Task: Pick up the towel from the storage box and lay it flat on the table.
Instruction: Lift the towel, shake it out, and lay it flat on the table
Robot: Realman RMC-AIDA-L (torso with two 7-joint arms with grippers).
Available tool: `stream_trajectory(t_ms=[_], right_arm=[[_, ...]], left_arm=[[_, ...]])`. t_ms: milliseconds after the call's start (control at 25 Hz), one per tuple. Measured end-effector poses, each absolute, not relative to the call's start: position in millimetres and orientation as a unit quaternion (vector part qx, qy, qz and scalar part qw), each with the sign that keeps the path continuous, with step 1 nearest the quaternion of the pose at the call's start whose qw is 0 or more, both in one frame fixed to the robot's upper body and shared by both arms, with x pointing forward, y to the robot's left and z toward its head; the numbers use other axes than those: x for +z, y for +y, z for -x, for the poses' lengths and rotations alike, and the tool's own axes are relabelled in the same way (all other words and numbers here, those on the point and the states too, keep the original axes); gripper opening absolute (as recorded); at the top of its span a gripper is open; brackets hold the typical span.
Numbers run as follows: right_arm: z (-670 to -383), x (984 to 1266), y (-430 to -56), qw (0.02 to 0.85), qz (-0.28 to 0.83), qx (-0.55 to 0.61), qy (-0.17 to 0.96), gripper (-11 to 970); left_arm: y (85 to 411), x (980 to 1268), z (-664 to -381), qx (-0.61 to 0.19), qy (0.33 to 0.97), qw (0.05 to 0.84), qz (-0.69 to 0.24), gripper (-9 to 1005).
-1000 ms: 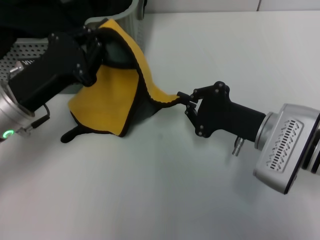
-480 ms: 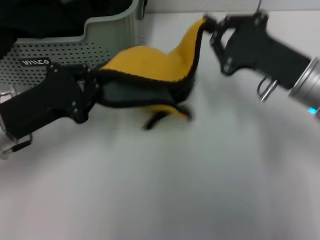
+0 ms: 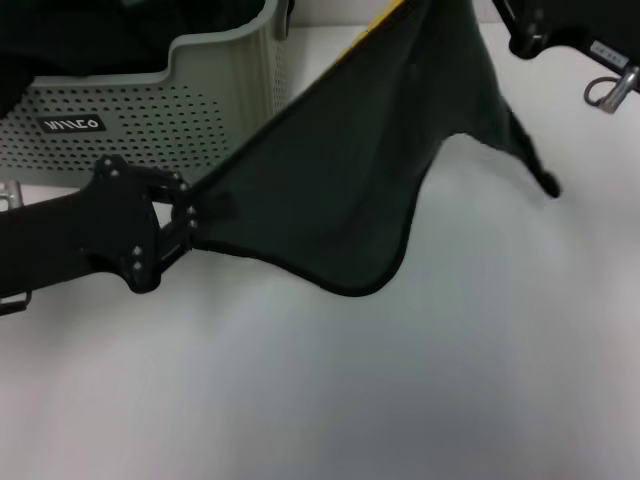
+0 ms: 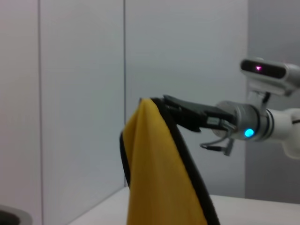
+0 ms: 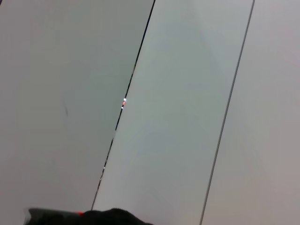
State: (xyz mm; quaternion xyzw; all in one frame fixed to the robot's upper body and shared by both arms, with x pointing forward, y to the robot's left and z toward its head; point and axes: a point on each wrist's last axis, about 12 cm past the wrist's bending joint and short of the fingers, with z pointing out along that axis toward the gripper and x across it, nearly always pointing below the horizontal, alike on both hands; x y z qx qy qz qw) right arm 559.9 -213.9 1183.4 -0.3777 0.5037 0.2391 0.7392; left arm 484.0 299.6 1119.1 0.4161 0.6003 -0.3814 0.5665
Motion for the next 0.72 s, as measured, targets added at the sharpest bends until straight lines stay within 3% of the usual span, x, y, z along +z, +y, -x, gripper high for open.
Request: stream_trajectory(t_ms=[440, 720], right_arm=[[-552, 1188, -220, 0.699, 0.396, 0.276, 0.528, 19], [-528, 1209, -235, 0.614, 0.436, 0.314, 0.578, 22]], left_arm=[[292, 1121, -482, -0.401, 0.590, 0.557, -0.426, 30], [301, 1152, -462, -0.464, 0.537, 0.551, -0.438, 27]])
